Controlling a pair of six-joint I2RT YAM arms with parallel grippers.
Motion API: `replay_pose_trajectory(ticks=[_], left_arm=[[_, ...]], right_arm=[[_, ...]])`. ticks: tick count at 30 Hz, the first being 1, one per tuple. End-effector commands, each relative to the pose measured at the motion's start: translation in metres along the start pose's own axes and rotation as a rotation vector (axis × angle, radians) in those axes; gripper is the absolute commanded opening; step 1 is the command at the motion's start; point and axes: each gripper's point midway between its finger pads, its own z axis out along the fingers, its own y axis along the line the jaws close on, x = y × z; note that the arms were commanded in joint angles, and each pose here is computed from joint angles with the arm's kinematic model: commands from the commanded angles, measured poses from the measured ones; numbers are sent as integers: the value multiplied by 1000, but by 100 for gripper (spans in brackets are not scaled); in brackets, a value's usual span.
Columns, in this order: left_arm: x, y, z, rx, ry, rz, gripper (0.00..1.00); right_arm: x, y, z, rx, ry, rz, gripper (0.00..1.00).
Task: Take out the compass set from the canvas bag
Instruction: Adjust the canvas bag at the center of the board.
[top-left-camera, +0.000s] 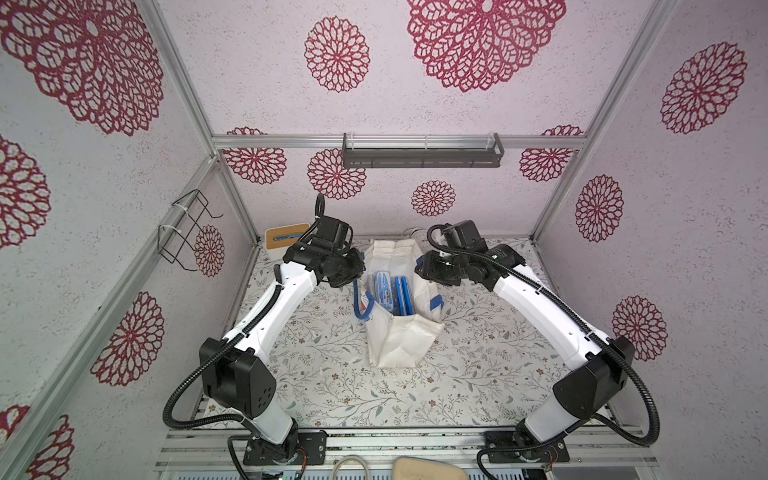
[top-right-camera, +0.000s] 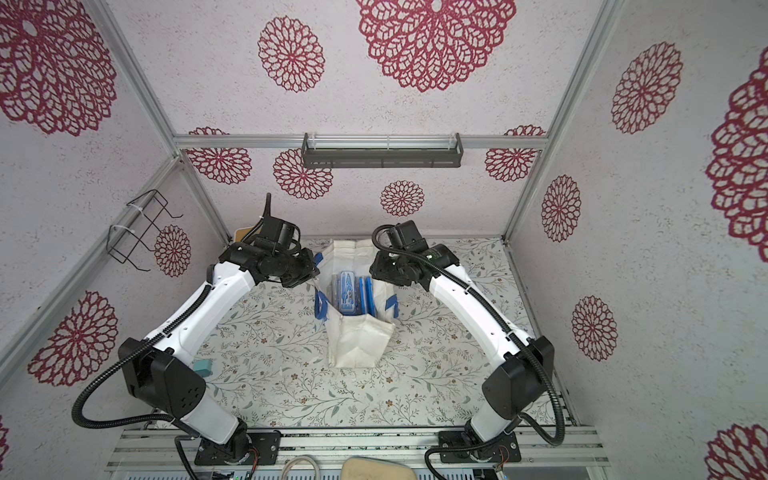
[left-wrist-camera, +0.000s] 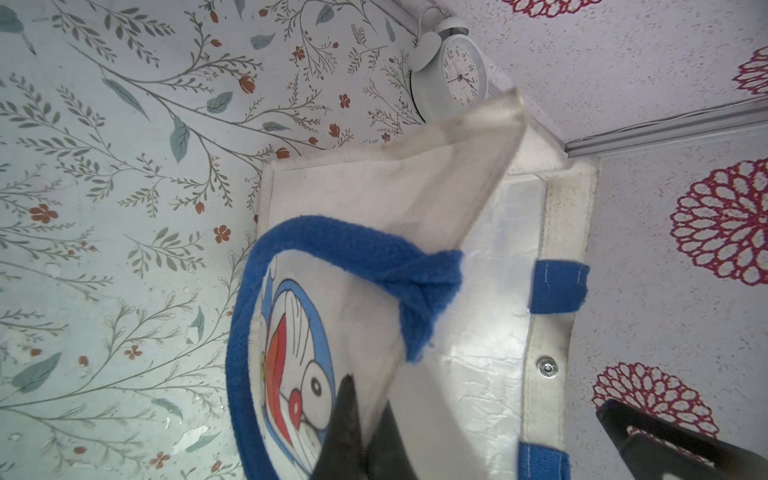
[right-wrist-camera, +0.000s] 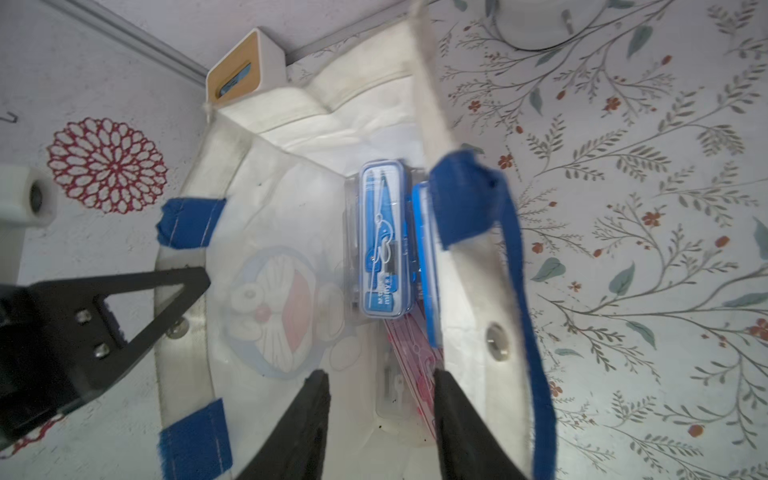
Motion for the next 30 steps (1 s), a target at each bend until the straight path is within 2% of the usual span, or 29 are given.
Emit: replay_pose_trajectory(ticks=[1,5,9,12,14,17,20,25,30], left_arm=[[-37,-23,-37,56,-130,93,0],[-46,-37,-43,91,-137,154,0],[-39,-45,-29,131,-82,182,0],[-33,-40,-19,122,-63,186,0],[-30,-36,-15,114,-55,186,0],[-31,-28,-13,76,-62,187,0],[-40,-17,-14,30,-84,163,0],[-63,-9,-22,-6,-146,119,0],[-85,-36,-33,66,-203,138,0]], right_arm=[[-7,34,-3,-115,-26,-3,44],[5,46,19,-138,23,21,48],[26,42,48,-107,99,83,51],[45,44,65,-108,144,126,56],[59,48,75,-118,179,139,56],[80,60,85,-142,239,123,44],[101,74,90,-156,290,80,38],[130,100,81,-195,327,-13,35],[143,121,75,-246,330,-34,35]])
